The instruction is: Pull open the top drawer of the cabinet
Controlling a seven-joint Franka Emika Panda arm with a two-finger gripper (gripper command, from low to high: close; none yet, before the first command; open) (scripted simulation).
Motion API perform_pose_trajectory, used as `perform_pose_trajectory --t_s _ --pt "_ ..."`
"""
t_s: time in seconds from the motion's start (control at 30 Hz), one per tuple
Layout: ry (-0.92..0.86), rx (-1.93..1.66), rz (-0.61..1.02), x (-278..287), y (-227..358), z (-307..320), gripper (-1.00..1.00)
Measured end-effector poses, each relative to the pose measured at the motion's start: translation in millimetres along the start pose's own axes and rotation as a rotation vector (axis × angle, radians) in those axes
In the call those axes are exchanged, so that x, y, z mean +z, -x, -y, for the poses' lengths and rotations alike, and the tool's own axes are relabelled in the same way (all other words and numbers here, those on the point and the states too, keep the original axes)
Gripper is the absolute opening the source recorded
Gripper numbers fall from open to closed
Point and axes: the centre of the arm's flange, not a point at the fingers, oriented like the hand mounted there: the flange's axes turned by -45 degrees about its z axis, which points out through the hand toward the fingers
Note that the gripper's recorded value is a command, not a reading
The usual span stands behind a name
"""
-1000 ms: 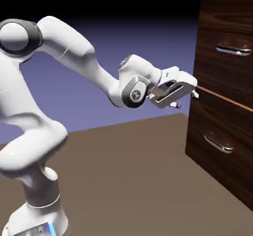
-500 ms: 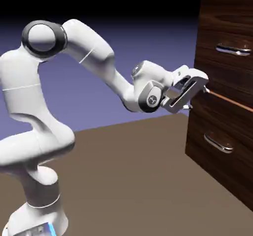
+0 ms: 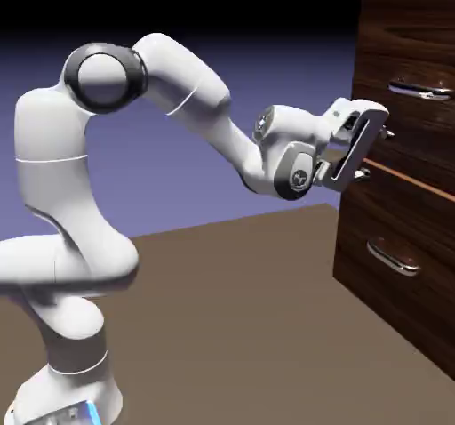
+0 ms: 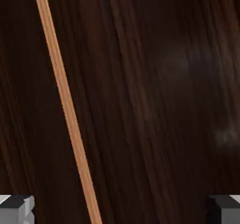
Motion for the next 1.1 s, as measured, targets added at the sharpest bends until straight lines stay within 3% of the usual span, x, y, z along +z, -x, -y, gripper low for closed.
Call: perform_pose_trajectory --t_s 0.47,0.67,0.7,1.1 --pt "0.269 -0.180 -0.056 -28 9 -88 0.00" --pt "0.268 -0.181 -0.060 20 2 -100 0.00" --pt "0.268 -0.181 -0.060 20 2 -100 -1.00" --pt "0.267 -0.181 -0.060 -56 9 -80 -1.00"
